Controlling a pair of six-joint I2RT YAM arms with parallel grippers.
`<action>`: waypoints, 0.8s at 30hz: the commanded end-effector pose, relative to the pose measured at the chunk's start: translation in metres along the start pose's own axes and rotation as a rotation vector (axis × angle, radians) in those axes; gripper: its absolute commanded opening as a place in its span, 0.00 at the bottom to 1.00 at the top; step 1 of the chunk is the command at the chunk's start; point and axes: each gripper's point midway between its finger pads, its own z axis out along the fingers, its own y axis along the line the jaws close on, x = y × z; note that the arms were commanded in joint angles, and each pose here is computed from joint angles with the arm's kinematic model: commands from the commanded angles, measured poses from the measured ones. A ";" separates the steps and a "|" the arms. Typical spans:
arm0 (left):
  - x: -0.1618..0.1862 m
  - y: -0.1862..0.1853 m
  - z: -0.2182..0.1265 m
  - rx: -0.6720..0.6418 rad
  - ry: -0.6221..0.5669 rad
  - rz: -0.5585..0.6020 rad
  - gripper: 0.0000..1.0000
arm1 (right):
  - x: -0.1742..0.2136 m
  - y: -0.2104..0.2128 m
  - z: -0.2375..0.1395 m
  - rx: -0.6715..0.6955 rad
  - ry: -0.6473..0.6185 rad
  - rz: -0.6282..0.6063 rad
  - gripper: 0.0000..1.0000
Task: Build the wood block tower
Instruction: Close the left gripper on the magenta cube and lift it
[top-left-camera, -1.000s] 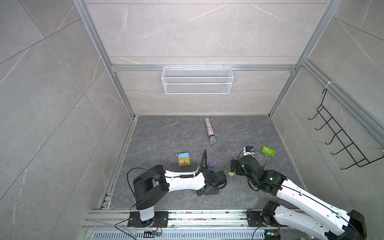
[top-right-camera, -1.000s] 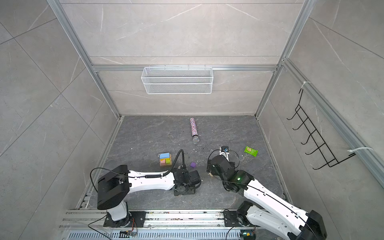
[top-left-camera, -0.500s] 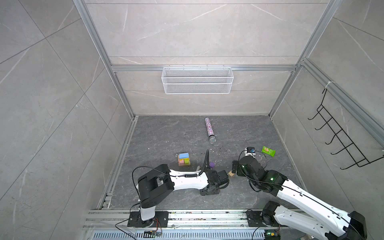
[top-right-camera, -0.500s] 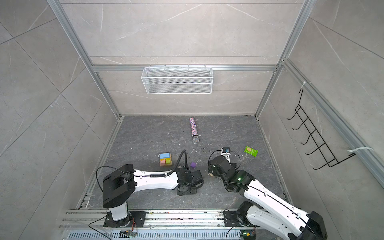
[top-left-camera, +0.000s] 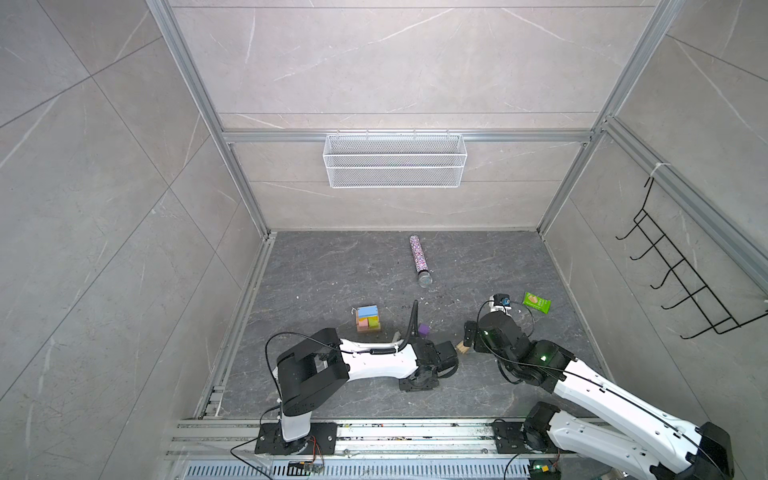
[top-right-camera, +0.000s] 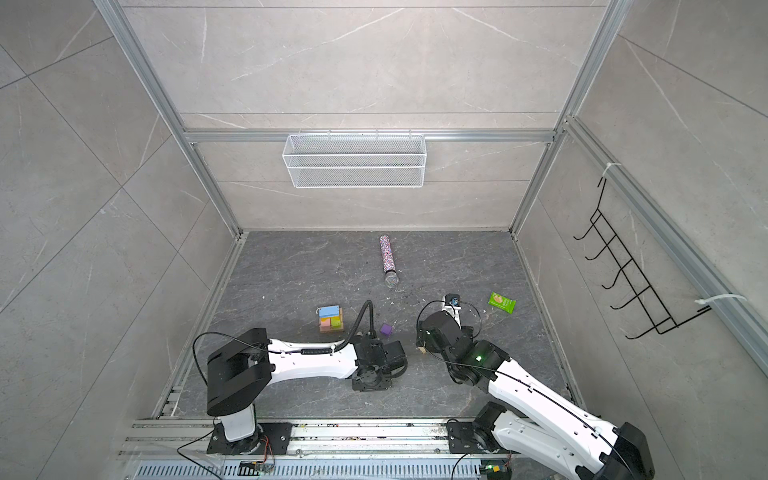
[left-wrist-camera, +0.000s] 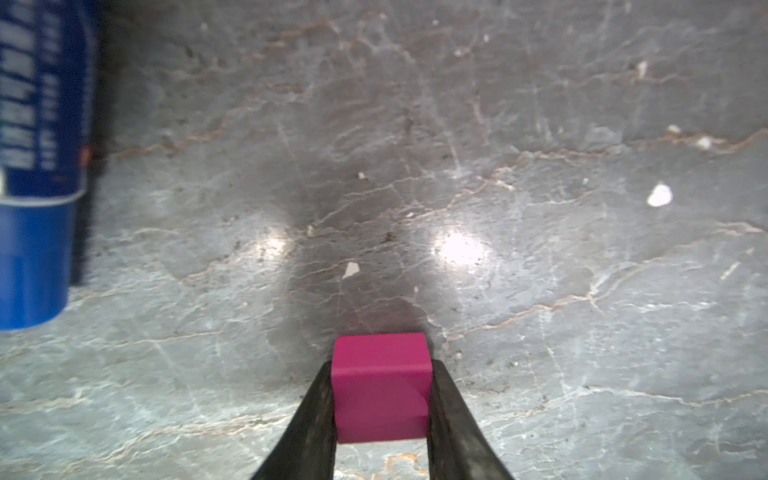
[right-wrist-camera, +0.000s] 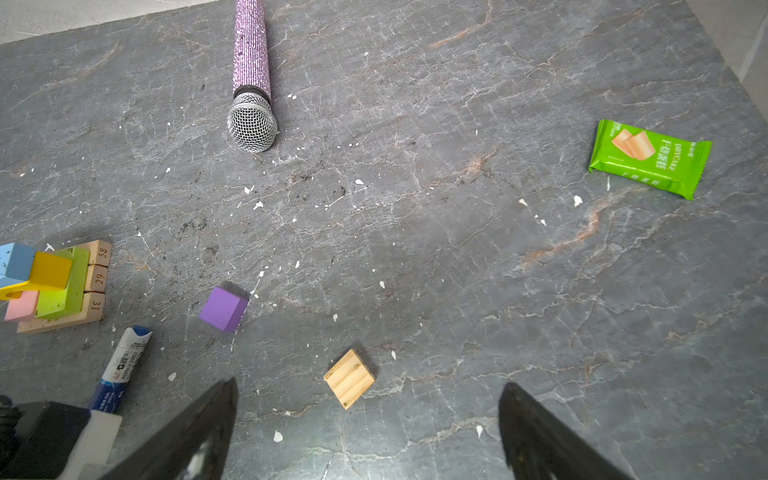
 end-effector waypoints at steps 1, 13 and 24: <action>-0.003 0.016 -0.008 -0.058 -0.024 0.039 0.24 | 0.001 -0.005 0.000 0.021 0.007 0.014 0.99; -0.006 0.027 -0.018 -0.047 -0.010 0.080 0.14 | 0.001 0.004 0.004 0.005 0.025 0.007 0.99; -0.026 0.044 -0.060 -0.017 -0.042 0.101 0.00 | 0.003 0.026 0.010 -0.082 0.062 -0.031 0.99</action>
